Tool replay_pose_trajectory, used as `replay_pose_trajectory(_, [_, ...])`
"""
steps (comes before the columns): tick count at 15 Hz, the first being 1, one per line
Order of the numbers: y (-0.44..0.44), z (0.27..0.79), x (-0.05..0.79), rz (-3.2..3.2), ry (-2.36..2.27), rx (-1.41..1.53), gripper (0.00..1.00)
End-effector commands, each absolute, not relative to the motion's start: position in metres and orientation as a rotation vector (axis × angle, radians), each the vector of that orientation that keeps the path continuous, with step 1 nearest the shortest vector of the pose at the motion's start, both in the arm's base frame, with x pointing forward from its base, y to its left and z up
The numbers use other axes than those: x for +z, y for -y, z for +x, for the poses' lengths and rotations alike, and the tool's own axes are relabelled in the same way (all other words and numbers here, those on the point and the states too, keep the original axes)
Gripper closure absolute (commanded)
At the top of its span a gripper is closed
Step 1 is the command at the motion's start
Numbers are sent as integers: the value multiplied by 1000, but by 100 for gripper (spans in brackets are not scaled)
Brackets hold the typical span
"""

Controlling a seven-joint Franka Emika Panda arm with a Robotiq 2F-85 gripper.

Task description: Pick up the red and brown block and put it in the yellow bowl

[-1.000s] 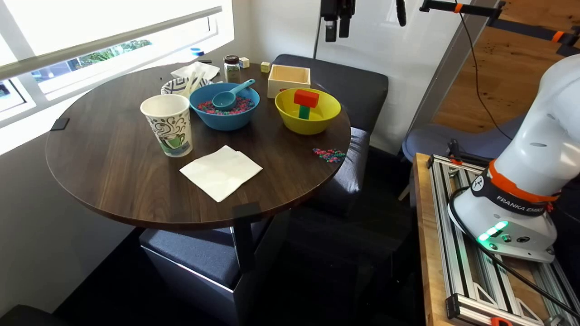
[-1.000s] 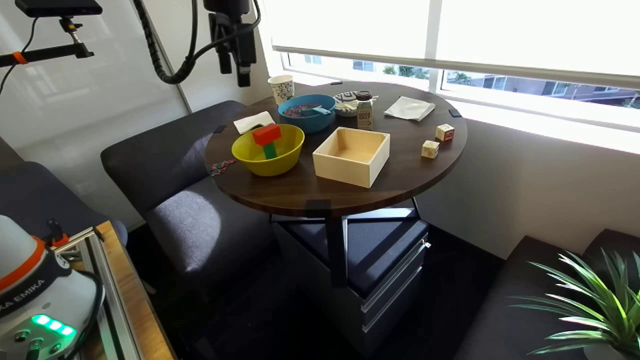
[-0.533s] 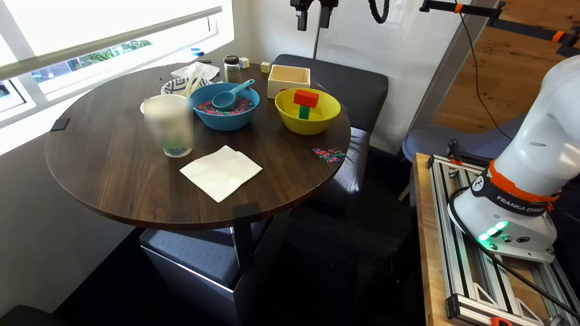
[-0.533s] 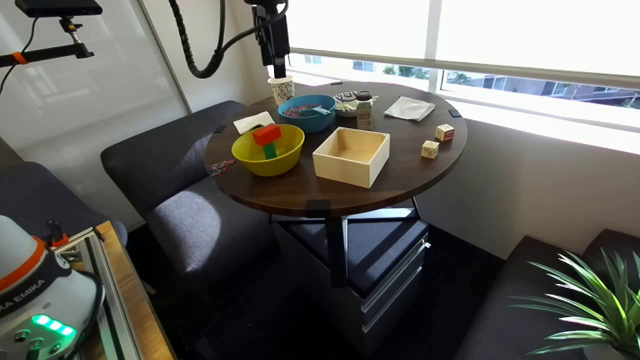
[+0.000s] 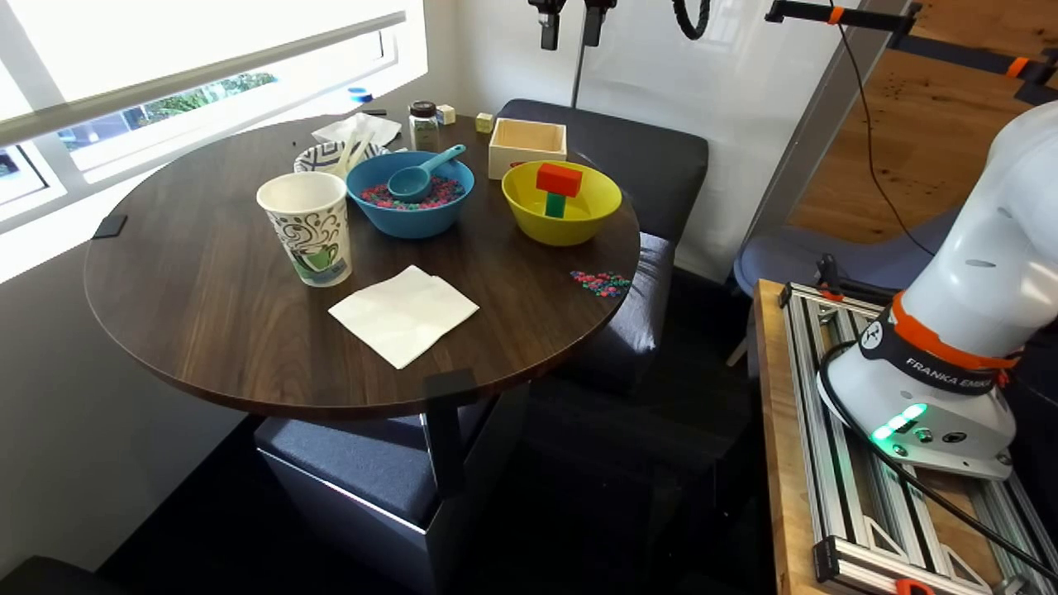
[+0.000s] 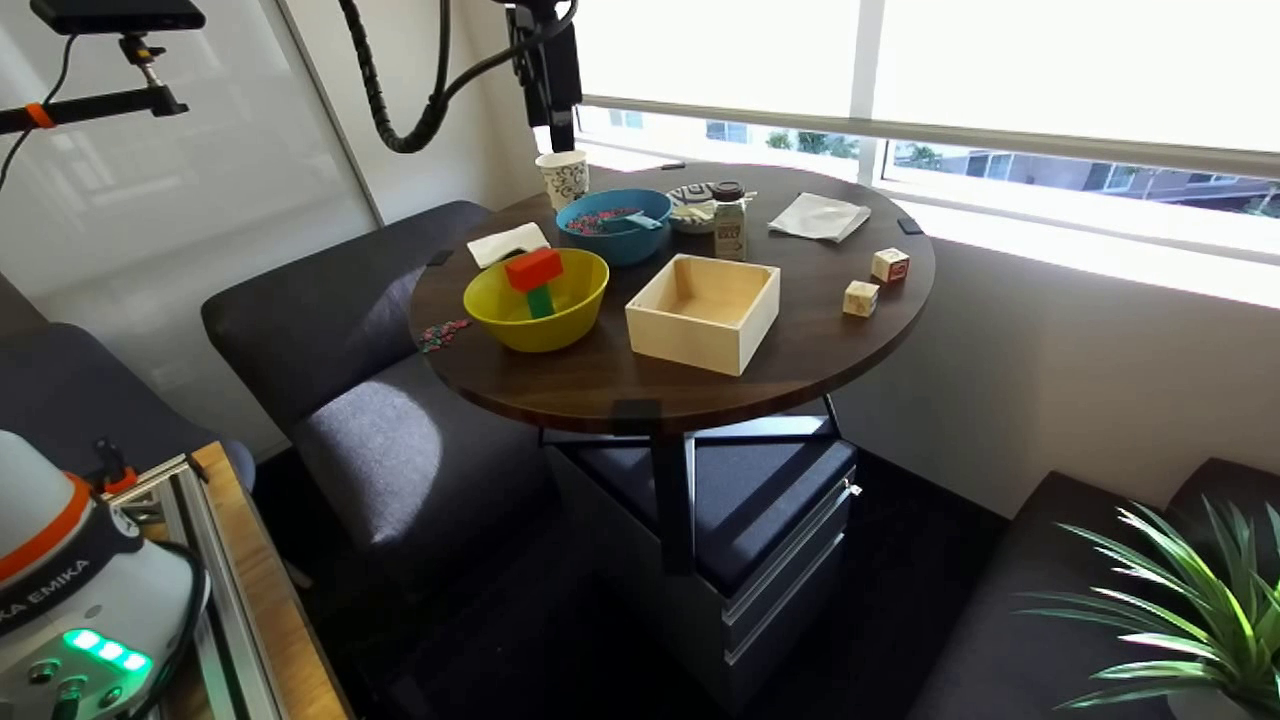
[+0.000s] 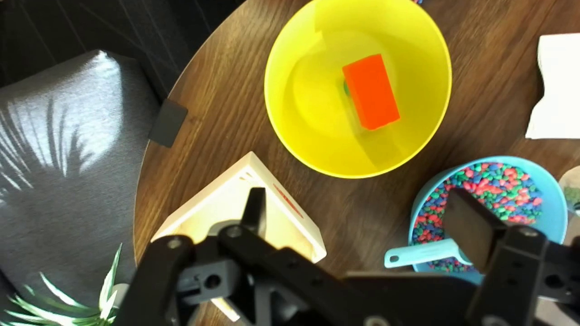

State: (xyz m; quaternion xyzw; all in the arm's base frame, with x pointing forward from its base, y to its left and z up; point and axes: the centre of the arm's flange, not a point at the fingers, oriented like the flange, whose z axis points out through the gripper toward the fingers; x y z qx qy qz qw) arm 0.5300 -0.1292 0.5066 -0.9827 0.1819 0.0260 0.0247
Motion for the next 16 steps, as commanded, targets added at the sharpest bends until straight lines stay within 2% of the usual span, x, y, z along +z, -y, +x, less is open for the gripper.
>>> replay_pose_trajectory(1, [179, 575, 522, -3039, -684, -23, 0])
replay_pose_trajectory(6, [237, 649, 533, -3109, -642, -232, 0])
replay_pose_trajectory(10, [264, 696, 519, -3164, -588, -255, 0])
replay_pose_trajectory(11, [242, 652, 513, -3135, -610, -266, 0])
replay_pose_trajectory(16, [245, 658, 511, -3139, -609, -275, 0])
